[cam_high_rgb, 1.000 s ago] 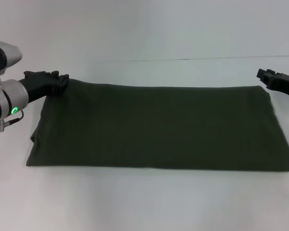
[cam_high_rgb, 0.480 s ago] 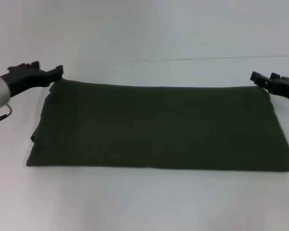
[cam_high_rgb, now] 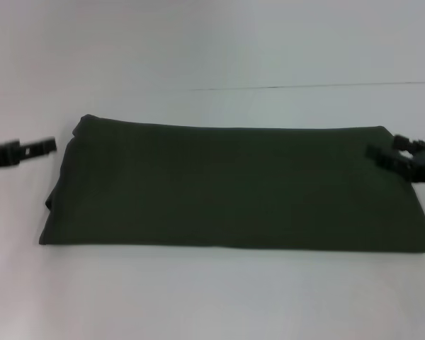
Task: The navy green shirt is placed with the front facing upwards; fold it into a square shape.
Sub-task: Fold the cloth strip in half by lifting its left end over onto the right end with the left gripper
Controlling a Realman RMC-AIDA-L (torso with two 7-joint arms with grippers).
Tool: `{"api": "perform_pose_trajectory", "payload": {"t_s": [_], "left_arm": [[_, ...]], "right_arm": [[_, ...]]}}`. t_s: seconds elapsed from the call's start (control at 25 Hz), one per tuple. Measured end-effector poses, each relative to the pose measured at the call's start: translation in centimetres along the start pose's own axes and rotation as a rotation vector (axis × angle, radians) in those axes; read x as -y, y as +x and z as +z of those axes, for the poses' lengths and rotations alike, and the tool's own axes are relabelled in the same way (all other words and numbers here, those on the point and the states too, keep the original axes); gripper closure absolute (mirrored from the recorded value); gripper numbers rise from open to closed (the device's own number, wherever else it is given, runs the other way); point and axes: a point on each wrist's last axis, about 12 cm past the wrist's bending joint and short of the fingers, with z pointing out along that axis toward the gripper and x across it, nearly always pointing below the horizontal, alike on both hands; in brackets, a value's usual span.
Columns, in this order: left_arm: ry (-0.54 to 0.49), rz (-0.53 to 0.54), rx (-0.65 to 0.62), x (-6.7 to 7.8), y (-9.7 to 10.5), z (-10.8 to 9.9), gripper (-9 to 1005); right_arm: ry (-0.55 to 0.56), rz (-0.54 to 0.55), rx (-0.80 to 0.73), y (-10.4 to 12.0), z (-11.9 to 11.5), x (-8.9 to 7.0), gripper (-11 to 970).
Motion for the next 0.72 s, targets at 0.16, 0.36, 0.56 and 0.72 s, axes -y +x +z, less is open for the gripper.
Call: {"api": "perform_pose_trajectory", "payload": {"t_s": [0.16,0.36,0.56,0.72], "left_arm": [[0.022,0.090,-0.152,0.1,1.0,-1.8,87],[0.046,0.150,-0.239,0.3,2.5,-2.5,88],[0.042,0.163,-0.289,0.7,3.5,-1.7,88],[0.045,0.183,-0.320,1.2,3.7,-0.9,89]], "right_arm": [[0.019,0.007,-0.008,0.9,-1.9,0.5,151],[0.027,0.020,-0.005,1.3,-2.5,0.5,151],[0.008,0.019,-0.011,1.5,-1.9,0.1,150],[0.004,0.016,-0.012,1.7,-1.7,-0.1,150]]}}
